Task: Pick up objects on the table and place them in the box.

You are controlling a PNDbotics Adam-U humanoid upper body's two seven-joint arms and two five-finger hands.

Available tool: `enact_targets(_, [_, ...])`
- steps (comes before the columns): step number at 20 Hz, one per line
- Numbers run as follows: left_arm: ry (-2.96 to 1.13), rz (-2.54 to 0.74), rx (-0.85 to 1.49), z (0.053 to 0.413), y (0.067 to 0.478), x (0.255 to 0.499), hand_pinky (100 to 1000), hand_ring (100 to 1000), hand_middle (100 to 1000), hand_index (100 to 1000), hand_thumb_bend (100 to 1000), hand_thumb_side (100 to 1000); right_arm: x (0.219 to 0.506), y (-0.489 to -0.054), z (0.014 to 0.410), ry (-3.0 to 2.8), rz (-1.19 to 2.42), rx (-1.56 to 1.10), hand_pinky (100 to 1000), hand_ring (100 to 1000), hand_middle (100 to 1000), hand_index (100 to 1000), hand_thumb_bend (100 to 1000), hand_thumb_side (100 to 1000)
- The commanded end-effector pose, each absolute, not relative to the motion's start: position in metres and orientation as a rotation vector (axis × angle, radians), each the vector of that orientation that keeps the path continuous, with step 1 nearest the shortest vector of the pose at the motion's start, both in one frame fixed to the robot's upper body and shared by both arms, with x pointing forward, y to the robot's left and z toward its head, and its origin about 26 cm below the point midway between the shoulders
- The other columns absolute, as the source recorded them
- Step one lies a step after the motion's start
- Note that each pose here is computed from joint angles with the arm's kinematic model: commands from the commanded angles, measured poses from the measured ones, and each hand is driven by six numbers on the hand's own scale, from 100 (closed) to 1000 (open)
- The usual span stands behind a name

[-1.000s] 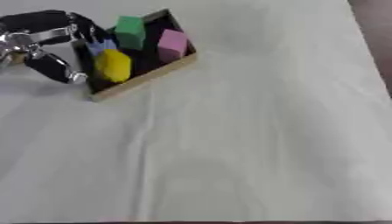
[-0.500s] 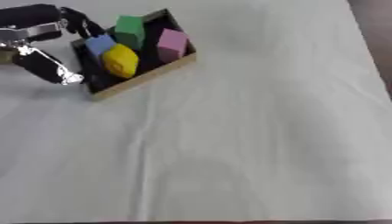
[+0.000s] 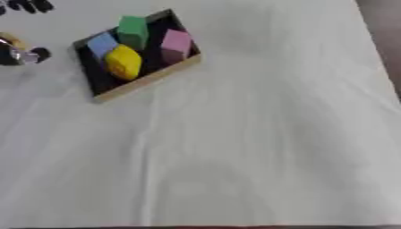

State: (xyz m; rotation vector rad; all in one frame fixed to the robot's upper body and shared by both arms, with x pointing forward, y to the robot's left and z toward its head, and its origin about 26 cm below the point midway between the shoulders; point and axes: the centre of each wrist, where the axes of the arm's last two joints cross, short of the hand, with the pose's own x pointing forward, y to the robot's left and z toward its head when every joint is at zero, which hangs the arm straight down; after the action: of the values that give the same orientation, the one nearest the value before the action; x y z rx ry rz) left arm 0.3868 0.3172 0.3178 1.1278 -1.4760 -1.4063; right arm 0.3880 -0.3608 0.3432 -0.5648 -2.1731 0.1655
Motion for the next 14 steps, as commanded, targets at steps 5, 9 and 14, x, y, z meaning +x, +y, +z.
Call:
enact_targets(5, [-1.360,-1.260,1.226,0.327,0.369,0.387,835,820,796,917,475,178,0.378,-0.369,0.362,-2.211,0.165,-0.607,944,885,872,845,100,641])
enact_targets(9, [-1.301,-1.233,1.223,0.322,0.382,0.391,838,825,805,920,480,155,0.377,-0.368,0.364,-2.219,0.167,-0.608,944,885,872,845,100,637])
enact_targets(14, [-1.251,-1.207,1.195,0.315,0.394,0.398,838,828,811,923,478,170,0.377,-0.367,0.366,-2.227,0.163,-0.601,945,885,872,846,100,636])
